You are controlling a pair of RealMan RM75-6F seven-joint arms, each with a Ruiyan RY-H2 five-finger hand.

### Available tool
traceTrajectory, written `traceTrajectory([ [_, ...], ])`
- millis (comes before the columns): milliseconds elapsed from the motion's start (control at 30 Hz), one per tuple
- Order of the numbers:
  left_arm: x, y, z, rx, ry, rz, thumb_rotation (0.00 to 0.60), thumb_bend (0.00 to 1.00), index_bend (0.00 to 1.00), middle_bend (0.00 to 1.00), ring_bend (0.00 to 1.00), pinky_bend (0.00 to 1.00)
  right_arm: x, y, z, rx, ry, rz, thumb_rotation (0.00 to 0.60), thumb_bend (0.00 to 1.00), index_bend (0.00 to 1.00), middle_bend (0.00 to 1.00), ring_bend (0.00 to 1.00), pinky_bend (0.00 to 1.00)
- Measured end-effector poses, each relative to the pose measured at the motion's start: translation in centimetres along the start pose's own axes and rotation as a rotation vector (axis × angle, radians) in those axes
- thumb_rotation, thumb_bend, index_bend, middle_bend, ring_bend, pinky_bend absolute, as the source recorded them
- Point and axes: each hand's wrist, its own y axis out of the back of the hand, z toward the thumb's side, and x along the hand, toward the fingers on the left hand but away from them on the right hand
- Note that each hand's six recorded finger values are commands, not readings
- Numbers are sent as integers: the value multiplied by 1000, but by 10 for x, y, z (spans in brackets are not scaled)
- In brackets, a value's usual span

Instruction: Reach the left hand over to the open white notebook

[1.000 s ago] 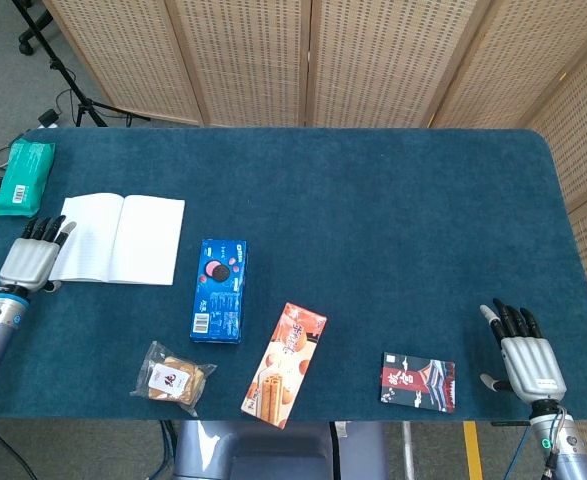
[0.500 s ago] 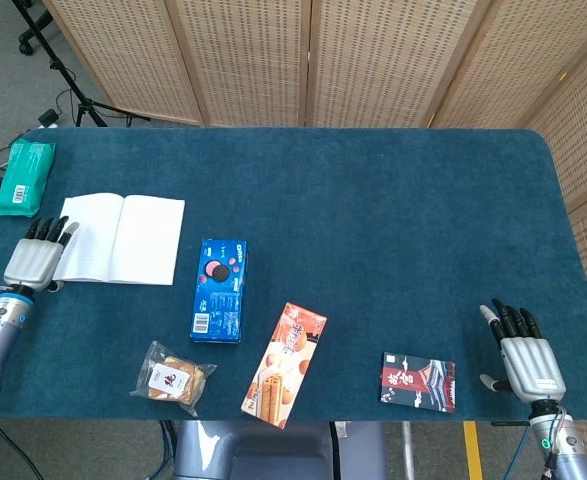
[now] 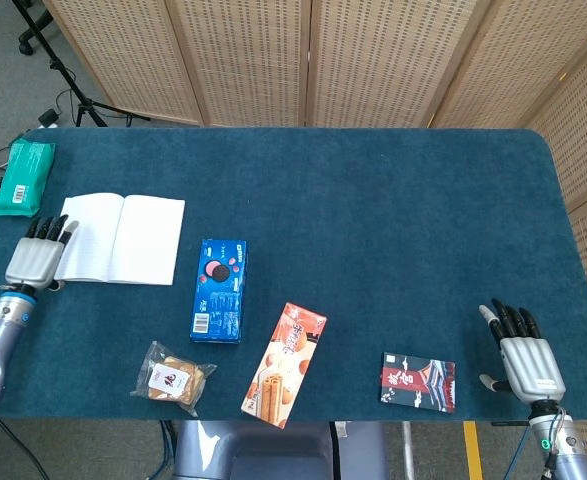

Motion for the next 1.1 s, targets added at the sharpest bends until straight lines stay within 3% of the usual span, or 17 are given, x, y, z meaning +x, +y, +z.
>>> traceTrajectory([
  [400,-2,-3,2,31,-5,5,600,214,0,0,0,0,0,-1,1,2,3,1,600,101,54,0,0,0],
  [1100,-5,16,16,70,-61,113,600,327,0,0,0,0,1,0,1,1,4,0,600,102,54,0,0,0],
])
